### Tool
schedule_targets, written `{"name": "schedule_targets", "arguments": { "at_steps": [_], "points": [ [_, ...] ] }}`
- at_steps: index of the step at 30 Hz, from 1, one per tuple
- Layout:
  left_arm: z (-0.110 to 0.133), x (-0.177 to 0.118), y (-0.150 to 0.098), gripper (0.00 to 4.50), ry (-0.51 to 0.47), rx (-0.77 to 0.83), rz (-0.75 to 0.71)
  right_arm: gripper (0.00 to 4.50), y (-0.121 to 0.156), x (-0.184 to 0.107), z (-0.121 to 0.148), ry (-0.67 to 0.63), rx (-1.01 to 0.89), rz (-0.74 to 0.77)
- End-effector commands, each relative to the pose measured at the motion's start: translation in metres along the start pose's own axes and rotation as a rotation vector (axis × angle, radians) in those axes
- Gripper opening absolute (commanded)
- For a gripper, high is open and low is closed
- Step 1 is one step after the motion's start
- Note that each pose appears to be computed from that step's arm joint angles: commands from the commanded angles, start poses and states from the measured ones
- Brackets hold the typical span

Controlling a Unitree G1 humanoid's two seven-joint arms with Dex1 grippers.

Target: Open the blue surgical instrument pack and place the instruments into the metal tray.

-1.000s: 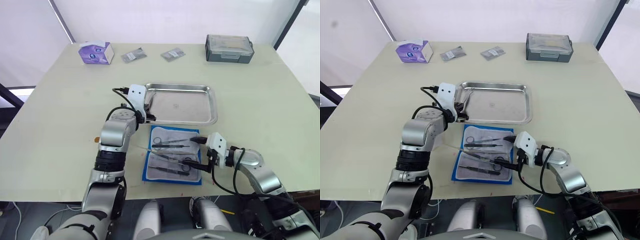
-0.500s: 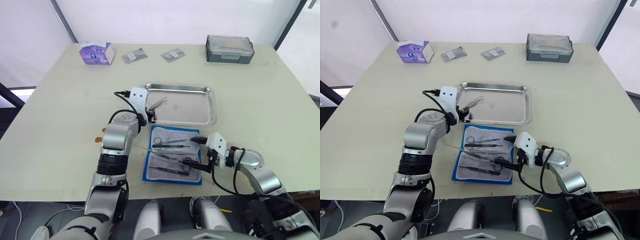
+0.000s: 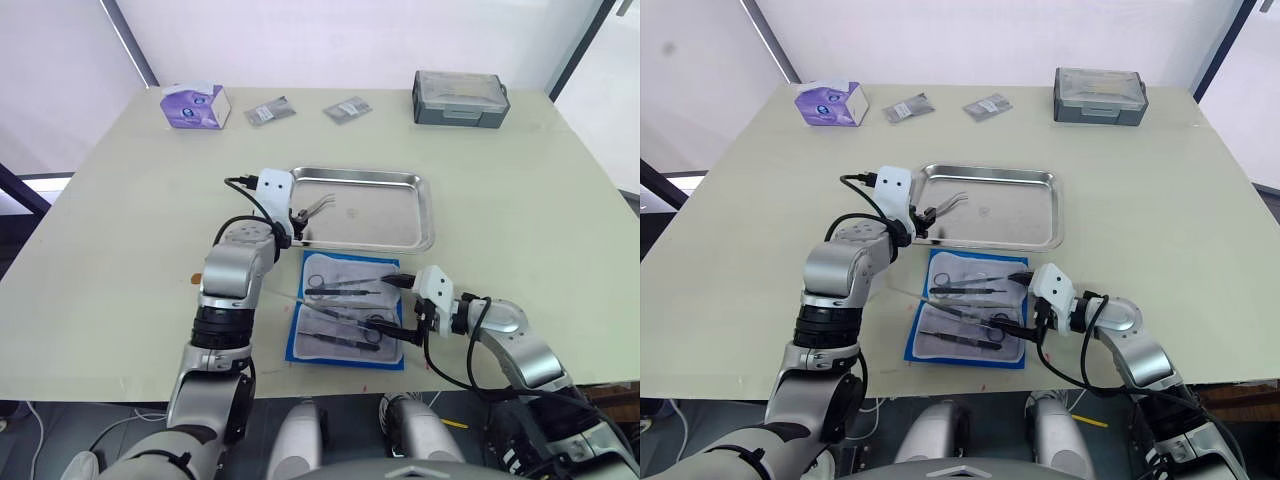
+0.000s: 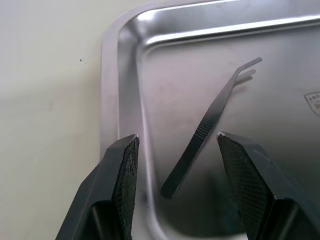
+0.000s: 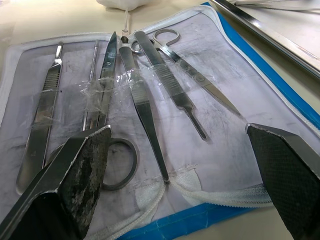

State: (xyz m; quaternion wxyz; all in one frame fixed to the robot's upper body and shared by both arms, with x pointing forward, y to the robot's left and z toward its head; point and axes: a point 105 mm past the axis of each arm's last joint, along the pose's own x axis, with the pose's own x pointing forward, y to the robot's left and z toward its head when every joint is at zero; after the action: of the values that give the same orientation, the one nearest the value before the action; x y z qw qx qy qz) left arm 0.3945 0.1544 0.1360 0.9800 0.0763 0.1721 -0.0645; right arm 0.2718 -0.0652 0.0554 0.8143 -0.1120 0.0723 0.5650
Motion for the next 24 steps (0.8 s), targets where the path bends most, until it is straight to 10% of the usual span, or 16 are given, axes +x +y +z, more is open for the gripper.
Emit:
{"name": "schedule_targets", "arguments": {
  "at_steps": [1,15,24],
  "points": [
    [0.018,0.0,-0.011,2.65,-0.059,0.044,-0.06,4.5,0.019,0.0,-0.048,0.165,0.112,0.034],
    [0.058,-0.02,-0.037,2.65,-0.342,0.143,-0.552,4.5,0.018,0.0,-0.048,0.166,0.113,0.03],
    [0.022,-0.056,-0.021,2.65,-0.34,0.344,-0.995,4.5,0.016,0.001,-0.048,0.167,0.109,0.032]
  ]
}}
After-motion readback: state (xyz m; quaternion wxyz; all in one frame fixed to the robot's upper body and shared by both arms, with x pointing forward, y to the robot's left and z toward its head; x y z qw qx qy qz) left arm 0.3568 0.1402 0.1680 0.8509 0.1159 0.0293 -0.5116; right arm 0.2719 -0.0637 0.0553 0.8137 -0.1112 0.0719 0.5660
